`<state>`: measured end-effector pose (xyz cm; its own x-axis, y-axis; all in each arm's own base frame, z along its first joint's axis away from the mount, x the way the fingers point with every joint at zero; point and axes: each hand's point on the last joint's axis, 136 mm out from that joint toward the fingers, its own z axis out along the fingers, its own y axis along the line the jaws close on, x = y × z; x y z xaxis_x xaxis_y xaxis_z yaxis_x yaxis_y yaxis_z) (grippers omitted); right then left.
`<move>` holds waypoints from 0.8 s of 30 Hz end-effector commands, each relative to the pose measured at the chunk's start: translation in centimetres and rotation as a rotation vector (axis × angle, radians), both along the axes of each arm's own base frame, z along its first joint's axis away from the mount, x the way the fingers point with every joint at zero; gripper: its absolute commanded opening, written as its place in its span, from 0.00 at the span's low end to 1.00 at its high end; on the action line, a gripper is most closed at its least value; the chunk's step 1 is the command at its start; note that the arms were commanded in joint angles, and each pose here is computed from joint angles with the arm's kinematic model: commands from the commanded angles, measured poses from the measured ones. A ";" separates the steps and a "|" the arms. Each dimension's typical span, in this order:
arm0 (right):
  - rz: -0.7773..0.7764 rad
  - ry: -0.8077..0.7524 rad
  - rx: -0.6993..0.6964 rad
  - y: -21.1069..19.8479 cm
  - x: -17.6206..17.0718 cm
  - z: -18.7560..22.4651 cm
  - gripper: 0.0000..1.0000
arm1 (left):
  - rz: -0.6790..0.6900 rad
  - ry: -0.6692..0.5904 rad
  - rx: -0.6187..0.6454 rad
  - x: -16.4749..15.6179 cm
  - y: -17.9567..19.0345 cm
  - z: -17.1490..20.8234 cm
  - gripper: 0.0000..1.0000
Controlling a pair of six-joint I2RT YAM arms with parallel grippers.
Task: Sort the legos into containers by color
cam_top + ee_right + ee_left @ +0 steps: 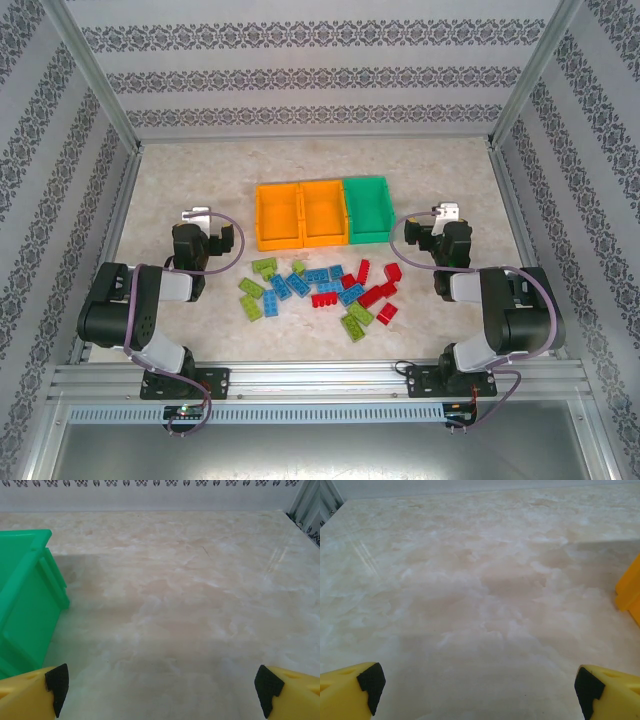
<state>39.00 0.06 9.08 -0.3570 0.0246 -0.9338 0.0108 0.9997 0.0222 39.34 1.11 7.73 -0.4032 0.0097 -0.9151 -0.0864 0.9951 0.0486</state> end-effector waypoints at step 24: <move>0.081 0.693 0.195 6.6 -6.0 3.5 0.85 | 0.024 0.344 -0.322 -1.8 -3.3 6.5 0.92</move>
<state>39.39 4.37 16.67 -0.6717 0.1427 -0.7270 0.0038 0.9819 0.1892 40.45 -0.33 16.89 -0.5370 -0.2045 -0.8184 -0.1345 0.9785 -0.1562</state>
